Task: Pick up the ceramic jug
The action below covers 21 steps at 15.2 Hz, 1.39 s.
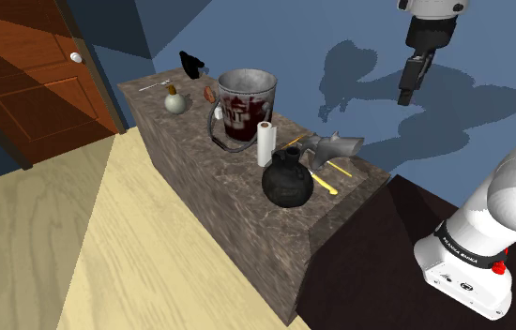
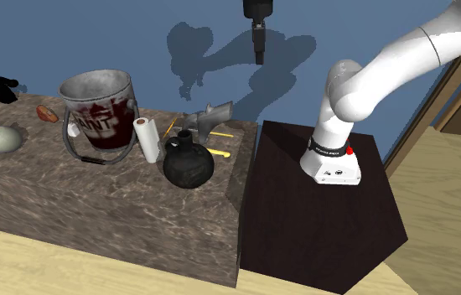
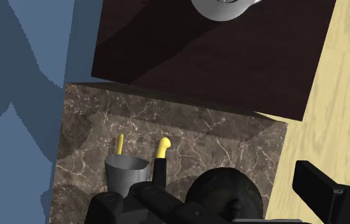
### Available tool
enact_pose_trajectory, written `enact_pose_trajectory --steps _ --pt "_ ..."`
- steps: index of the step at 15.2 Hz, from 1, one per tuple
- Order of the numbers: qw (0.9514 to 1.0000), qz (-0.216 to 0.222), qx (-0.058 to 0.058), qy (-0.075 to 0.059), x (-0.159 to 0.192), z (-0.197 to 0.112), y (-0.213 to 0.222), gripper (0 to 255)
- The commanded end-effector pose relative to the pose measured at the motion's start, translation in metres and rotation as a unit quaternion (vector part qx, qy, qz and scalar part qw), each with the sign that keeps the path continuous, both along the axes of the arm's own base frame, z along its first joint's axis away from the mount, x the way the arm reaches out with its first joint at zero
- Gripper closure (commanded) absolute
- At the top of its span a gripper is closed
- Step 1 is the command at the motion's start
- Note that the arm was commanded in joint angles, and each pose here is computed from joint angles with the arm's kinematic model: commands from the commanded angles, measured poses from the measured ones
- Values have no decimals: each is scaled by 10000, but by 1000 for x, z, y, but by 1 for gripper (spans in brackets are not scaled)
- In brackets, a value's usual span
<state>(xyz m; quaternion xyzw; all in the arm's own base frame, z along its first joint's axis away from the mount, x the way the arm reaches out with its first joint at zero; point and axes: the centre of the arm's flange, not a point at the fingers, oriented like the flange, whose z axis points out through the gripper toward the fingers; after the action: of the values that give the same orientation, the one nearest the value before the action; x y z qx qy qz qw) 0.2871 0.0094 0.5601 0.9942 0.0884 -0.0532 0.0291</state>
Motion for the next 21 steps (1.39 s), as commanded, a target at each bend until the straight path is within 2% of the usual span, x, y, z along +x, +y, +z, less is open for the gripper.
enact_pose_trajectory --steps 1,21 --pt "10000 0 0 0 0 0 0 0" --pt "9997 134 182 -85 174 -175 82 0"
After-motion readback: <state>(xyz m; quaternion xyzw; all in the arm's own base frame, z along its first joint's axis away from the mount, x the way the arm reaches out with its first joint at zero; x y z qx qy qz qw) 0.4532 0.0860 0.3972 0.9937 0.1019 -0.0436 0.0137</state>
